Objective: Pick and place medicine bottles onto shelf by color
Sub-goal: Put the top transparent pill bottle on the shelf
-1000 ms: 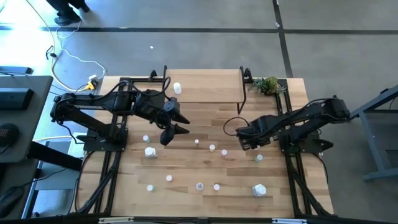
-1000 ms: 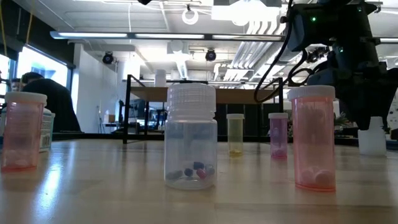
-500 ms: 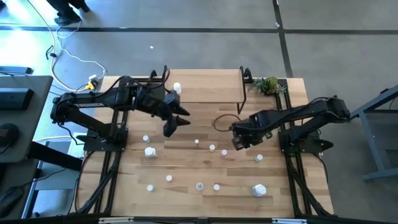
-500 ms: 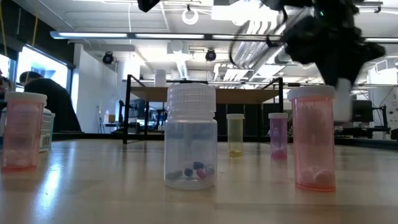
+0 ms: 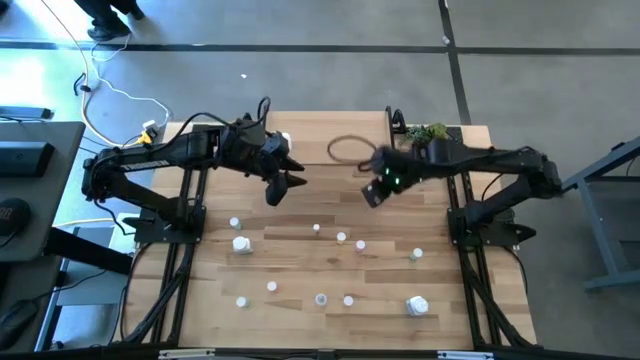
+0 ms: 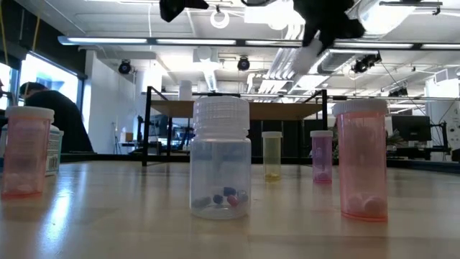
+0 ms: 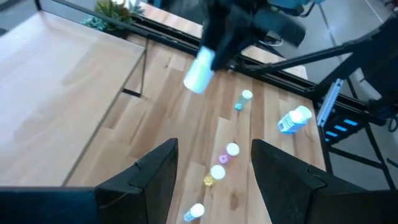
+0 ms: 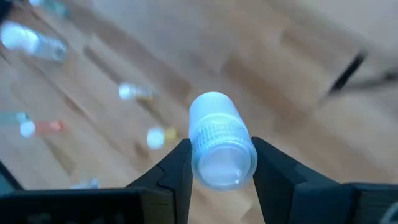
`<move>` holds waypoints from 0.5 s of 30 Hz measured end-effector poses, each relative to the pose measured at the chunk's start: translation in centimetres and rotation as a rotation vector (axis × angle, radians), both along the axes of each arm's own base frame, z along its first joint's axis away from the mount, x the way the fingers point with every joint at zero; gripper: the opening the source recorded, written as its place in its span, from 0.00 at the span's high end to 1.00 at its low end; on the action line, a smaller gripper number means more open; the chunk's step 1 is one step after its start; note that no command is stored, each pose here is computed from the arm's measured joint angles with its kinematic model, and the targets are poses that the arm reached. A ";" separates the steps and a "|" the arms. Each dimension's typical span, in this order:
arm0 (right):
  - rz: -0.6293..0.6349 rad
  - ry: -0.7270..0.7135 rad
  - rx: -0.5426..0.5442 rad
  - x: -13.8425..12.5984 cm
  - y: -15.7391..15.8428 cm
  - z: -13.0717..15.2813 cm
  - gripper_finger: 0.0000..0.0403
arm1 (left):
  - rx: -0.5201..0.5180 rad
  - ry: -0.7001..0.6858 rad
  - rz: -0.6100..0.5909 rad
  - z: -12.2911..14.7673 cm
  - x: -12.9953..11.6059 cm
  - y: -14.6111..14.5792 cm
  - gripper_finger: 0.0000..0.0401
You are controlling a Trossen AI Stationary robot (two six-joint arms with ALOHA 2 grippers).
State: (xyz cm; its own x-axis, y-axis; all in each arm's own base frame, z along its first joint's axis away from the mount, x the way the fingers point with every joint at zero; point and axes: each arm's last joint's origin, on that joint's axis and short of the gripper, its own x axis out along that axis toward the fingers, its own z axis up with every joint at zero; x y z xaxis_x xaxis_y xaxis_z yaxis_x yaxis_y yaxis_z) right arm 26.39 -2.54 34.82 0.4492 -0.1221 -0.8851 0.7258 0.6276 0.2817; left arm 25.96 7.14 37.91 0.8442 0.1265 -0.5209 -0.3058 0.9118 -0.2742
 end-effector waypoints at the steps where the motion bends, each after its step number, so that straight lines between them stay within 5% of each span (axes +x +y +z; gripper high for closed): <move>1: 0.008 -0.015 -0.030 0.0 -0.6 0.6 0.71 | 0.000 0.000 0.008 0.0 -0.1 0.2 0.51; 15: 0.066 -0.017 -0.551 -2.4 -8.3 7.2 0.70 | 0.000 0.000 0.083 0.0 -0.7 2.1 0.51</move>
